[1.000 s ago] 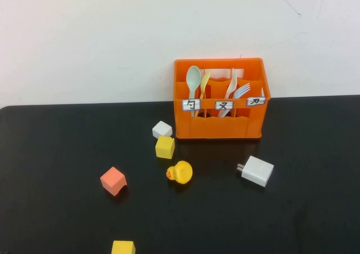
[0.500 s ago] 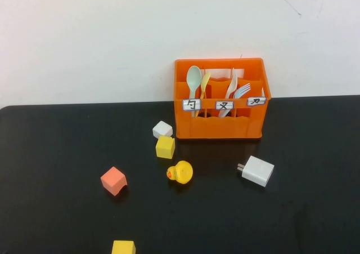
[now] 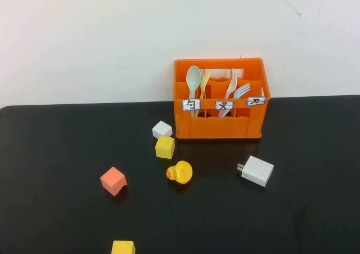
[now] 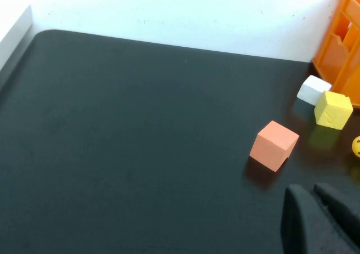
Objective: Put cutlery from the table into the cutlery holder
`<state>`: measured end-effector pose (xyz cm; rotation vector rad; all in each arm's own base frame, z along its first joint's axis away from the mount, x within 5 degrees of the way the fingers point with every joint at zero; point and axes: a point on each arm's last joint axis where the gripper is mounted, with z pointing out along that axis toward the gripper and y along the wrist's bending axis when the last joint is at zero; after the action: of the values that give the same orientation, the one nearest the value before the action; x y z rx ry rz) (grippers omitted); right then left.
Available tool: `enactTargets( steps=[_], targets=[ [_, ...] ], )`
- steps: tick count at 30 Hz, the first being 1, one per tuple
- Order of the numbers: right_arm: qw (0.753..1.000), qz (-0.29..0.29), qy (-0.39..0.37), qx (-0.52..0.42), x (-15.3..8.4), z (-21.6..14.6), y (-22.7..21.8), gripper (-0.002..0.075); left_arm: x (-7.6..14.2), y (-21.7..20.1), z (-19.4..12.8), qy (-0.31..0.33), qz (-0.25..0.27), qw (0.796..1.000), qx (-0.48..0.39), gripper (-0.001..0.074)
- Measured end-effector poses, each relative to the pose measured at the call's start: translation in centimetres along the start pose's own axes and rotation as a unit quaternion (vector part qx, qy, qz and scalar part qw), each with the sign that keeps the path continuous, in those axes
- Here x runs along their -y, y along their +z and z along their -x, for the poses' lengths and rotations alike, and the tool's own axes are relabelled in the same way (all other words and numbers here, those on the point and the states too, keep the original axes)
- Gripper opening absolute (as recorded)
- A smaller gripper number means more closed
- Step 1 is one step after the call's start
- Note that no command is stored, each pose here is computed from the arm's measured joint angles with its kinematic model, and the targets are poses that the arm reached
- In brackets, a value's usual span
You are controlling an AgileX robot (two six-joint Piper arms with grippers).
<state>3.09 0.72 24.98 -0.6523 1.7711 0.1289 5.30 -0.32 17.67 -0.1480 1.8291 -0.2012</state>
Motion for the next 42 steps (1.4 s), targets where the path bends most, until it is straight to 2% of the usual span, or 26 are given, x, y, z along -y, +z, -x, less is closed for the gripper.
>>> enactTargets(
  steps=[18, 25, 34, 37, 42],
  targets=[
    [1.0, -0.006, 0.002, 0.0, 0.0, 0.0, 0.0, -0.0002, 0.0, 0.0, 0.0, 0.0, 0.0, 1.0, -0.001, -0.0001],
    [0.994, -0.108, 0.003, -0.008, 0.5, -0.7, -0.1, -0.0002, 0.0, 0.0, 0.0, 0.0, 0.0, 1.0, -0.001, -0.0001],
    [0.974, -0.224, 0.033, 0.004, 0.4, -5.6, 3.5, -0.0002, 0.0, 0.0, 0.0, 0.0, 0.0, 1.0, -0.001, -0.0001],
    [0.967, -0.253, 0.04, 0.007, 0.6, -6.0, 3.6, -0.0002, 0.0, 0.0, 0.0, 0.0, 0.0, 1.0, -0.002, -0.0001],
    [0.963, -0.267, 0.048, -0.001, 0.7, -6.2, 3.6, -0.0002, 0.0, 0.0, 0.0, 0.0, 0.0, 1.0, -0.002, -0.0001]
  ],
)
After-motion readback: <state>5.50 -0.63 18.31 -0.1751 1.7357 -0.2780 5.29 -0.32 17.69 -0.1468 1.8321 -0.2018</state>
